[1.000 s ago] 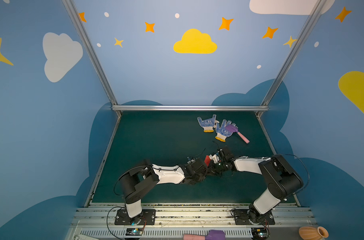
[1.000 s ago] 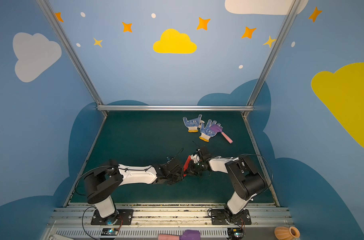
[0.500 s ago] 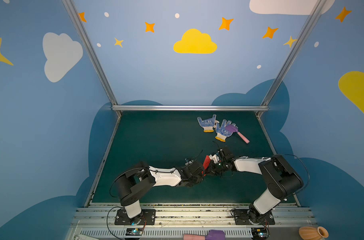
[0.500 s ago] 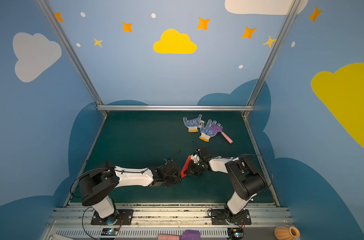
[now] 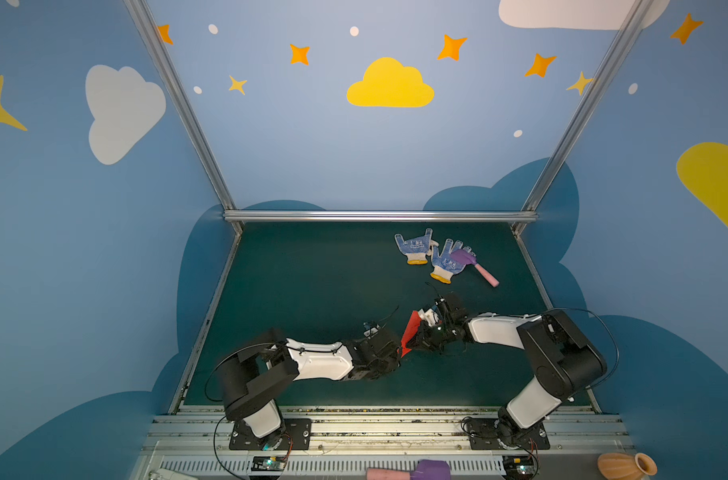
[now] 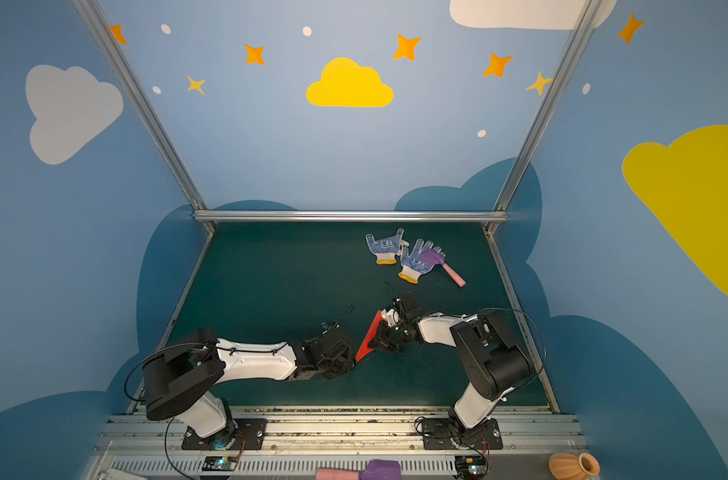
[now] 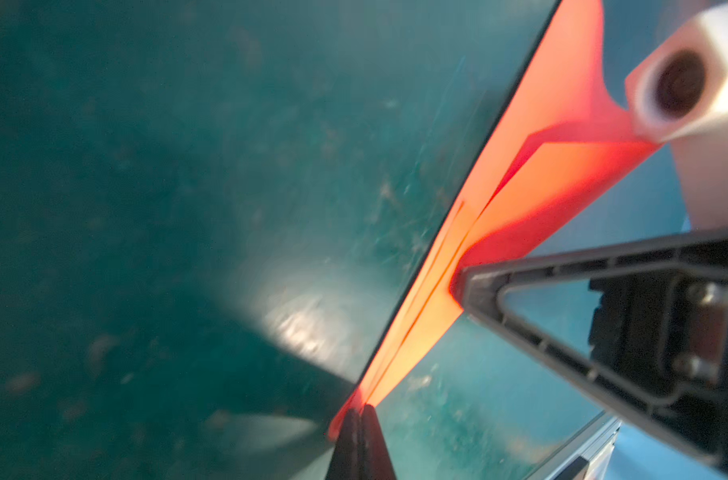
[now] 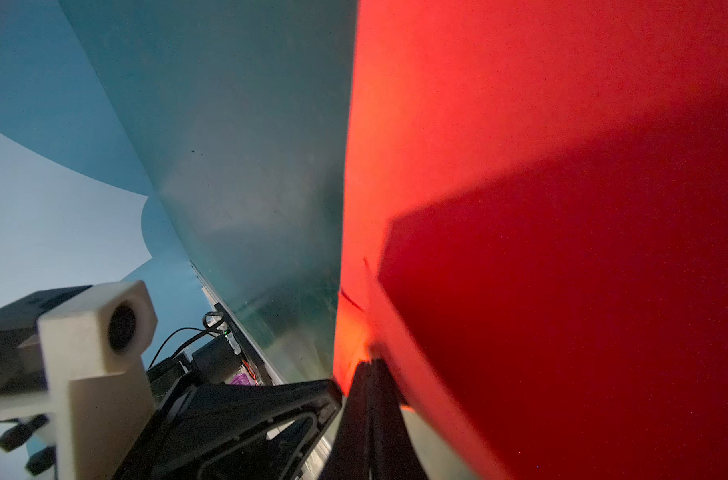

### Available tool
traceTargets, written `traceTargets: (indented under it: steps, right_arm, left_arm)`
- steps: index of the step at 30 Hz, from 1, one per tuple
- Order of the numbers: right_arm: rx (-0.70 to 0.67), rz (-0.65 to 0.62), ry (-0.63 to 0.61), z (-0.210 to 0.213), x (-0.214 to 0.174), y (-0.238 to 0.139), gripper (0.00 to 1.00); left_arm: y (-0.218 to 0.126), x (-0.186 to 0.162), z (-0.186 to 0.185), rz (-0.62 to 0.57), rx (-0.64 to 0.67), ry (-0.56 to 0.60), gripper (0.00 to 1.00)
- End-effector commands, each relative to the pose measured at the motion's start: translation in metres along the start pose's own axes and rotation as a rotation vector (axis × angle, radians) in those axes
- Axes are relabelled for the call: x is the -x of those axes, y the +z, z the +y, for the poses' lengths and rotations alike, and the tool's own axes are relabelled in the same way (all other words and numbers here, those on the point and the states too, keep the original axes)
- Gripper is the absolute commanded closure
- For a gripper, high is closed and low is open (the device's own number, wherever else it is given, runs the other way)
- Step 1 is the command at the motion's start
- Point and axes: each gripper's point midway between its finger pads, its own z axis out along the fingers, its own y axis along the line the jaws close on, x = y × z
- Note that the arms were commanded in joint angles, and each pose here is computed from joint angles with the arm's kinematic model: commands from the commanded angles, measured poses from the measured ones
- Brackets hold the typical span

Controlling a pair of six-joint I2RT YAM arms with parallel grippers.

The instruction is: Fold a paper plane with a square sheet of paper (fold left side to right side)

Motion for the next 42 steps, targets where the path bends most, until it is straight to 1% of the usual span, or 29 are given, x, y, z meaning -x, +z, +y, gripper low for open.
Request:
traceTargets:
  steps: [1,6,10,16,21,29,35,38,42]
  right_arm:
    - [-0.252,-0.050,0.124,-0.068,-0.004,-0.003,1.00]
    - [-0.253,-0.049,0.124,-0.068,-0.005,-0.002,1.00]
    - [-0.256,-0.044,0.126,-0.070,-0.006,-0.001,1.00]
    - [-0.250,-0.043,0.123,-0.069,-0.006,-0.001,1.00]
    - [-0.249,-0.040,0.125,-0.070,-0.007,-0.001,1.00]
    - [-0.242,-0.039,0.121,-0.067,-0.007,-0.002,1.00]
    - [-0.219,-0.039,0.096,-0.061,-0.003,-0.003,1.00]
    - [-0.179,-0.052,0.054,-0.053,0.004,-0.007,1.00]
    - [-0.164,-0.078,0.031,-0.048,0.015,-0.018,1.00]
  left_arm:
    - [-0.006,-0.013,0.047,0.034,0.157,0.015,0.97]
    - [-0.022,0.003,0.019,-0.020,0.092,0.057,0.97]
    - [-0.025,0.017,-0.009,-0.038,0.028,0.084,0.97]
    - [-0.012,0.033,-0.034,-0.035,-0.029,0.102,0.97]
    - [0.005,0.032,-0.047,0.007,-0.052,0.119,0.97]
    - [0.025,0.027,-0.040,0.039,-0.031,0.116,0.97]
    - [0.037,0.019,-0.016,0.065,0.024,0.088,0.97]
    - [0.037,0.016,-0.004,0.071,0.054,0.069,0.97]
    - [0.036,0.014,0.007,0.072,0.091,0.057,0.97]
